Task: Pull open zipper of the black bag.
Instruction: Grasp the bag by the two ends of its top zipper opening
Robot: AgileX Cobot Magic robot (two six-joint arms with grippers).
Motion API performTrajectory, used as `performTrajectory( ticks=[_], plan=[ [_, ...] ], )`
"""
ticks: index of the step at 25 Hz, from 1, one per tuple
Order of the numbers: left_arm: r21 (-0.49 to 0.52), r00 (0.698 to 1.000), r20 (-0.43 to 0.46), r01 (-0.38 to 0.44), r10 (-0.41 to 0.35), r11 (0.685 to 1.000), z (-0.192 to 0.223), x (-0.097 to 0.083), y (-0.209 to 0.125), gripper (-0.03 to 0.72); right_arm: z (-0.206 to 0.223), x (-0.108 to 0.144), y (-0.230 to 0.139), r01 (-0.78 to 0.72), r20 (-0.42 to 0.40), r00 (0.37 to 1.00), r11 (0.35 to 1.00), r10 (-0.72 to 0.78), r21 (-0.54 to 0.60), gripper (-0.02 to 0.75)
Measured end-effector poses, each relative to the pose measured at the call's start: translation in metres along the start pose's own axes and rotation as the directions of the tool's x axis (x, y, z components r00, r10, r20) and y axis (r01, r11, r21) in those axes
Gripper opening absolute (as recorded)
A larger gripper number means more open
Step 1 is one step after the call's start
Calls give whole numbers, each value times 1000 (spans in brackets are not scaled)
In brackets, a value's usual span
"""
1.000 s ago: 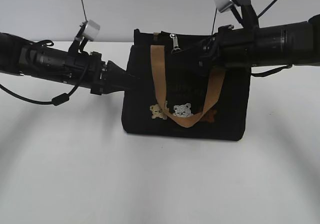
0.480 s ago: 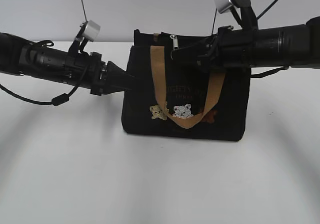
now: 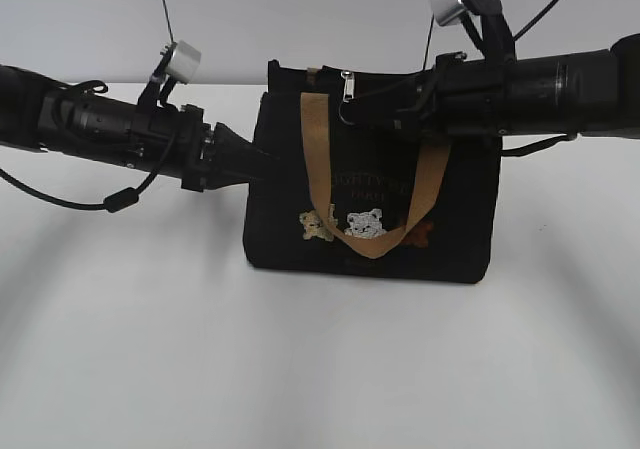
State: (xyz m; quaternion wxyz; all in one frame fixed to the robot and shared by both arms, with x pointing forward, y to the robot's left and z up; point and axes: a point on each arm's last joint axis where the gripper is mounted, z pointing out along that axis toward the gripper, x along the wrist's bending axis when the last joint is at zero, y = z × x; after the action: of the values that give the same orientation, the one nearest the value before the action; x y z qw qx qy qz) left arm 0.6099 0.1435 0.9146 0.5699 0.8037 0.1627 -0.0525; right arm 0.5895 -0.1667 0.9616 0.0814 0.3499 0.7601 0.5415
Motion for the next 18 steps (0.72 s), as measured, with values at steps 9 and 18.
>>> performTrajectory(
  ticks=[9, 18],
  plan=[
    [-1, 1000, 0, 0, 0, 1000, 0, 0, 0, 28, -16, 9, 16, 1, 31, 1000, 1000, -2, 22, -15],
    [0, 1000, -2, 0, 0, 1000, 0, 0, 0, 28, -35, 17, 33, 37, 95, 995, 999, -40, 27, -15]
  ],
)
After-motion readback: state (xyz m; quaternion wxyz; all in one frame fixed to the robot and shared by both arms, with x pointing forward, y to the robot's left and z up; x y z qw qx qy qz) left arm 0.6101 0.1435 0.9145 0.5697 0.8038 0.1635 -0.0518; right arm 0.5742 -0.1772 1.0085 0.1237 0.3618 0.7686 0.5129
